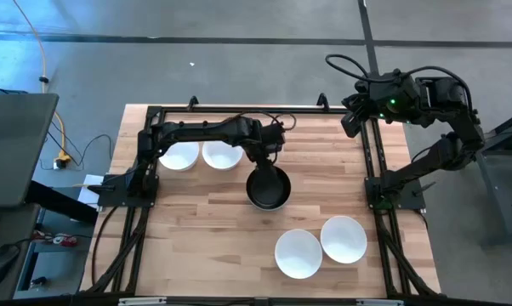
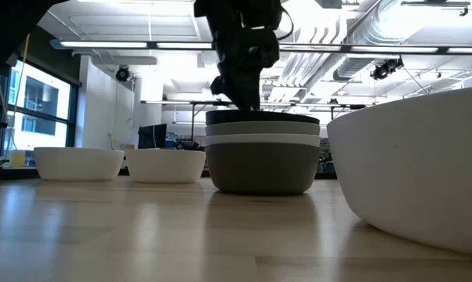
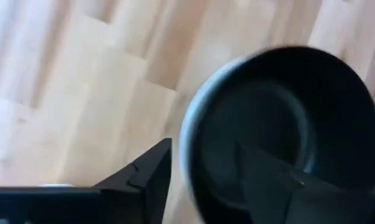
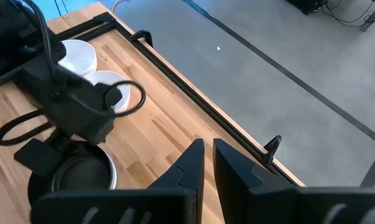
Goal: Nest bowls inside each other
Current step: Stack the white bowl on top of the black bowl
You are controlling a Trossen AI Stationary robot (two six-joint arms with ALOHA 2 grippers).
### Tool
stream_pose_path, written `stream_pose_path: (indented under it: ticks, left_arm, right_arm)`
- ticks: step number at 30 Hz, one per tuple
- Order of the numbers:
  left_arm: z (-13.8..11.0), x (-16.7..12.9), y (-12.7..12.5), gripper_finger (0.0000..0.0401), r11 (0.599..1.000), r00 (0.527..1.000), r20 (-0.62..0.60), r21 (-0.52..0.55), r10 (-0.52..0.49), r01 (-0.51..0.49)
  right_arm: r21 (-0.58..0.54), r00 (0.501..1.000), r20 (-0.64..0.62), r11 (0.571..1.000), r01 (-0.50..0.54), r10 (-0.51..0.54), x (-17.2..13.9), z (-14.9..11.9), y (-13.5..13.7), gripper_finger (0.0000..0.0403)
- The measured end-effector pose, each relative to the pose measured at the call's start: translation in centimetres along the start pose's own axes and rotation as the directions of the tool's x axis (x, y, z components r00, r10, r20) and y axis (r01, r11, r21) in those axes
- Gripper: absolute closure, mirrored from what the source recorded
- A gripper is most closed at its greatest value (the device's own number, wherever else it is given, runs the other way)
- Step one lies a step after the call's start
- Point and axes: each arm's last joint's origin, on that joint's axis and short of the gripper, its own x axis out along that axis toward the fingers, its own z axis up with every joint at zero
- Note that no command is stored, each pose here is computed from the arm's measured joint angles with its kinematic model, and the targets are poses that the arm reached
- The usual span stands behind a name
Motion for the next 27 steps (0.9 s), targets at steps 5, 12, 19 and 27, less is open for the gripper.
stream_pose_path:
  ticks: [5,12,19,27]
  left_arm:
    - [-0.2,-2.1,2.2,0.0223,0.988,0.988,-0.027,0.014,0.152,-0.152]
    - [-1.9,-4.0,6.6,0.0228,0.952,0.936,-0.172,0.061,0.307,-0.301]
    - [-3.9,-5.1,12.0,0.0228,0.962,0.940,-0.212,0.001,0.268,-0.274]
    - [-6.8,-3.8,16.2,0.0228,0.988,0.957,-0.246,0.047,0.153,-0.146]
  right_arm:
    - [0.000,1.000,-0.003,1.000,-0.008,0.008,0.0,0.0,0.0,0.0379]
    - [0.000,1.000,-0.004,1.000,-0.010,0.010,0.0,0.0,0.0,0.0379]
    - [0.007,0.999,-0.012,1.000,-0.031,0.031,0.0,0.0,0.1,0.0379]
    - [-0.016,0.999,-0.013,0.999,-0.032,0.032,0.0,0.0,0.1,0.0379]
